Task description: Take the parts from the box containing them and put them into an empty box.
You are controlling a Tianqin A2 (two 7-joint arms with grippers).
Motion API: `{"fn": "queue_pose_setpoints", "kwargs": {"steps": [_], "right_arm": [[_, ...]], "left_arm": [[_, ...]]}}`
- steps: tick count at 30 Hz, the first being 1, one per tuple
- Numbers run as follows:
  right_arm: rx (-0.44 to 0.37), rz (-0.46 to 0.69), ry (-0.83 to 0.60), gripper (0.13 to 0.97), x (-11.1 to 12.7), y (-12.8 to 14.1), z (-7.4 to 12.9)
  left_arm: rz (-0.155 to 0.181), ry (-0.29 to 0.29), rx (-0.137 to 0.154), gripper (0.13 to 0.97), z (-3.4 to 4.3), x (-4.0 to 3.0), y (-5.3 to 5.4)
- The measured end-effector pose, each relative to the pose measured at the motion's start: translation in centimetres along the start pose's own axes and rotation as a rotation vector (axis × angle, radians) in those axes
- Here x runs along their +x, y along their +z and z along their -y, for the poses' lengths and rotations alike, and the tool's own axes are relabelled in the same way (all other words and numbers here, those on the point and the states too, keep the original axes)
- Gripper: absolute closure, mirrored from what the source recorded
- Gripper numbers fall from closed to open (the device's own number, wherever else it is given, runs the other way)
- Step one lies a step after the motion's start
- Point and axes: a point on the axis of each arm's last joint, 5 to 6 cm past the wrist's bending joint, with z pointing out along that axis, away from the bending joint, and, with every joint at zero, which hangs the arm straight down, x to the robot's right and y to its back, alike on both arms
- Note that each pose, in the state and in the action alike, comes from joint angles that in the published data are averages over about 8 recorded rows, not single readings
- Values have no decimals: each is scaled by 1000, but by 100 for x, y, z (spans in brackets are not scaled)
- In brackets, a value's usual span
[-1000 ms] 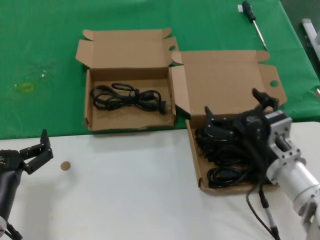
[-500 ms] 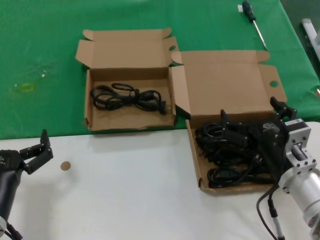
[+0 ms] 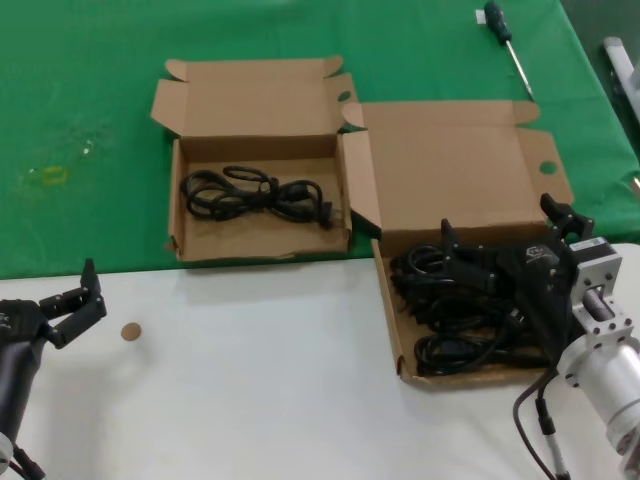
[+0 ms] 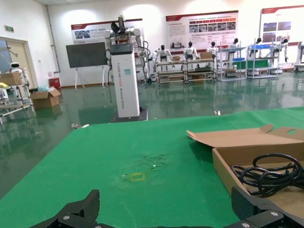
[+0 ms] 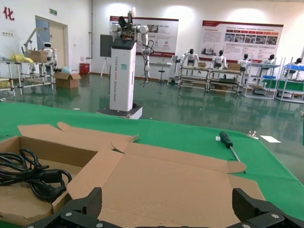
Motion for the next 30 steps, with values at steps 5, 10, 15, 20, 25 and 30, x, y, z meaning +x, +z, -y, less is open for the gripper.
{"fn": "queue_pose_setpoints", "kwargs": {"steps": [5,10,15,20,25,30], "right_arm": [[0,0,0,130,0,0,0],[0,0,0,130,0,0,0],[0,0,0,130,0,0,0],[0,0,0,130,0,0,0],[0,0,0,130,0,0,0],[0,0,0,130,0,0,0]], "left_arm": [[0,0,0,132,0,0,0],[0,0,0,132,0,0,0],[0,0,0,132,0,0,0],[0,0,0,132,0,0,0],[0,0,0,132,0,0,0],[0,0,0,132,0,0,0]]}}
